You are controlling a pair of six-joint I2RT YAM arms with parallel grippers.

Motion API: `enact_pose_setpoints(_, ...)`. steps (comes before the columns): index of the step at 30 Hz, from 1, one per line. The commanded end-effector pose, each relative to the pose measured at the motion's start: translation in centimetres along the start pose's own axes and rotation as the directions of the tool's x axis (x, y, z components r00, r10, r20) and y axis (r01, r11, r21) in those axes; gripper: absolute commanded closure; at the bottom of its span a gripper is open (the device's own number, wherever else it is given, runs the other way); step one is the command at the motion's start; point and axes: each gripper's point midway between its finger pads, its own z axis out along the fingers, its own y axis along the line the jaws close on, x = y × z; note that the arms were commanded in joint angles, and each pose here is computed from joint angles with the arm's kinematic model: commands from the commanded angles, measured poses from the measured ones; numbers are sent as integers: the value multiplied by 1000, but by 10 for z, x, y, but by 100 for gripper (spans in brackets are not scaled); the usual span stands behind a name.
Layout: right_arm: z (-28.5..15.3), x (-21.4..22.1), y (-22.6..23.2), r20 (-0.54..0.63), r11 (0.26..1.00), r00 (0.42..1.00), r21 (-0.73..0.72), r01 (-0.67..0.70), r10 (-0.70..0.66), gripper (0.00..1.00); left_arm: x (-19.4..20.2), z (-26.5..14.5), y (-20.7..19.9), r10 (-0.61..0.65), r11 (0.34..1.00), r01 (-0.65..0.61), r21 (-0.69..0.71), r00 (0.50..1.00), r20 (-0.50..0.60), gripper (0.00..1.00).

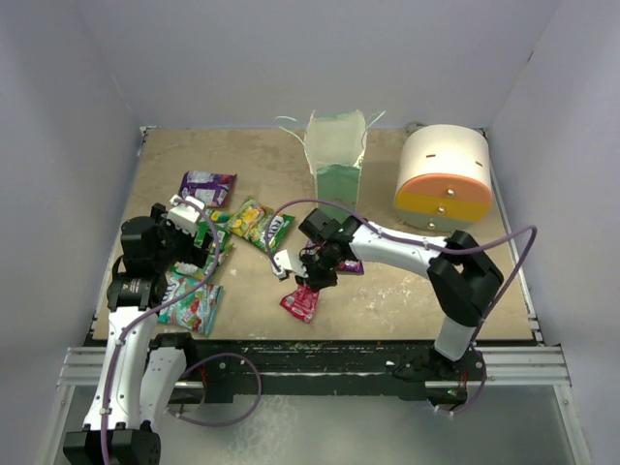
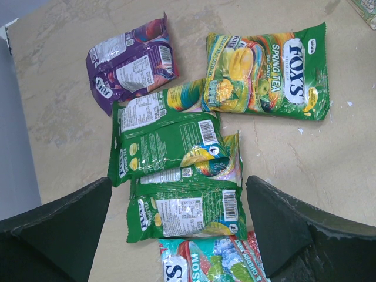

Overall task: Place the snacks into the paper bag
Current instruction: Pick up the snack from the center of the board.

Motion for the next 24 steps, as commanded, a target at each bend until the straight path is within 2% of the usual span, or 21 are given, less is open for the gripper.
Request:
enact_pose_setpoints(1,-36,-27,-5,73,997,997,81,9,-15,100,-15,-2,4,13,1000,-12,-11,998,57,1)
enact_pose_setpoints(8,-78,-52,-15,139,980,989,196,19,-47,100,-14,-2,3,13,1000,-13,-7,998,56,1)
enact_pose_setpoints(13,-129,-79,-32,224,946,971,325,10,-88,100,-16,-2,4,13,1000,-12,-8,998,60,1)
enact_pose_setpoints(24,-274,-135,-71,402,745,898,651,-144,-178,100,-20,-4,5,21,1000,-20,-17,997,80,1)
